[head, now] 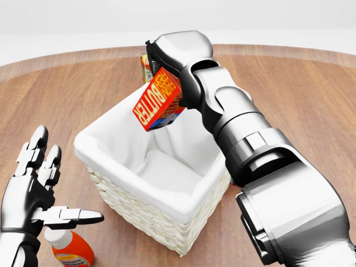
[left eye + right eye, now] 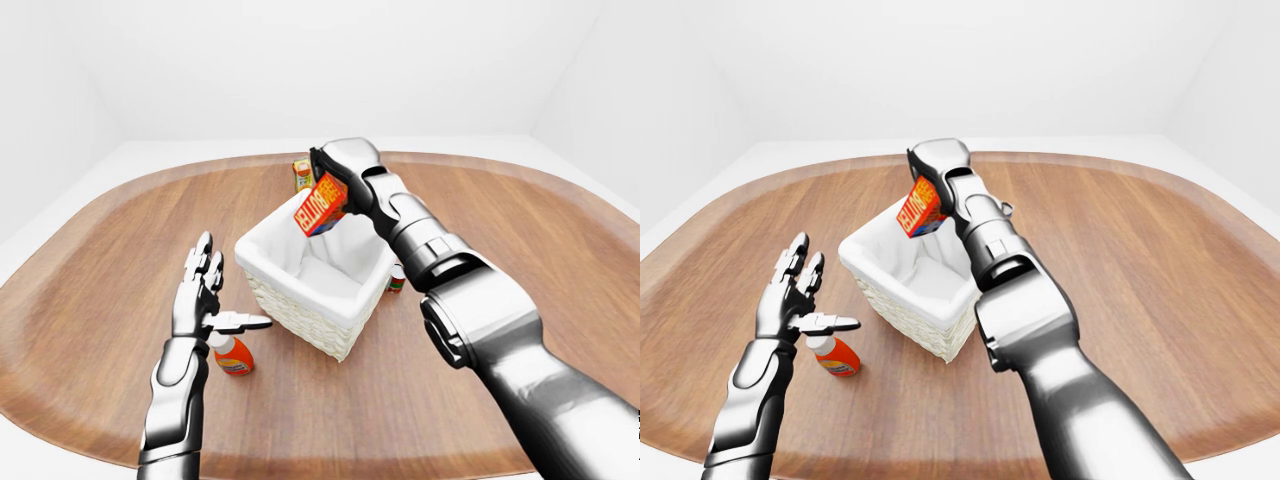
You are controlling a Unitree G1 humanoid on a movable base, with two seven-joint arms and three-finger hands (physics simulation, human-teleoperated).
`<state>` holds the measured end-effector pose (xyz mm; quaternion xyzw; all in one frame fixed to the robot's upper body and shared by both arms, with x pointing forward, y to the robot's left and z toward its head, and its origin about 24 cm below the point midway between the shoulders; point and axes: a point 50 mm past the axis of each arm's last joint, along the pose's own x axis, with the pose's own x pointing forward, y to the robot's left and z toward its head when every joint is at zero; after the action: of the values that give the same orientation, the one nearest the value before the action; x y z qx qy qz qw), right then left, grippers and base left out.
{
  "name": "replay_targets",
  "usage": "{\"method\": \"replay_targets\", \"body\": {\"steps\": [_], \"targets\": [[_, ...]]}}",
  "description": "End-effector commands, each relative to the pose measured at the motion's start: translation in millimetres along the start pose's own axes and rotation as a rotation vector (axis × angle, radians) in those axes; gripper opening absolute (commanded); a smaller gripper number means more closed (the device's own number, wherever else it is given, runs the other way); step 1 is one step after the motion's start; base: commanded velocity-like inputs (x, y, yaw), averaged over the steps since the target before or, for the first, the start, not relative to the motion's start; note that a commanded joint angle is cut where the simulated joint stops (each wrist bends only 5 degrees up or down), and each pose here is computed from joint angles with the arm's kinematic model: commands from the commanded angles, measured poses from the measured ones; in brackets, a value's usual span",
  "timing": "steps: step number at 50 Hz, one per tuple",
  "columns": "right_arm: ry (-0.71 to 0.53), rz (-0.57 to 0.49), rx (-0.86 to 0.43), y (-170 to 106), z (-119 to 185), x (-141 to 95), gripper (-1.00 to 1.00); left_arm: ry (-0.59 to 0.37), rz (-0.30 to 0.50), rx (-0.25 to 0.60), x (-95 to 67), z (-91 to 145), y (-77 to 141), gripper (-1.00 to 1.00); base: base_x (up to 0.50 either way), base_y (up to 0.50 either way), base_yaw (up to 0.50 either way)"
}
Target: Pick up the butter and put it in the basket.
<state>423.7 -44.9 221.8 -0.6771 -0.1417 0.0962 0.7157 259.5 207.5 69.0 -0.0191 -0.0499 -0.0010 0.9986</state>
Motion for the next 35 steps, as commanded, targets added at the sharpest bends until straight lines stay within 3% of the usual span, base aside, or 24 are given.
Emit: {"method": "replay_targets", "body": {"steps": [1,17,35], "targets": [[-0.033,-0.098,-0.037,-4.8,13.1,1.1,-1.0,0.002,-0.004,-0.003,-1.4,-3.0,1.5,1.0,0.0,0.0,0.0],[-0.036,-0.021,-0.171,11.6,9.1,-1.1,-1.0,0.005,-0.004,-0.003,-1.2,-3.9,0.9,1.0,0.0,0.0,0.0],[-0.033,0.028,-0.156,40.7,7.5,-7.0,-1.0,0.006,-0.007,-0.007,-2.2,-4.1,0.6,1.0,0.0,0.0,0.0]]}}
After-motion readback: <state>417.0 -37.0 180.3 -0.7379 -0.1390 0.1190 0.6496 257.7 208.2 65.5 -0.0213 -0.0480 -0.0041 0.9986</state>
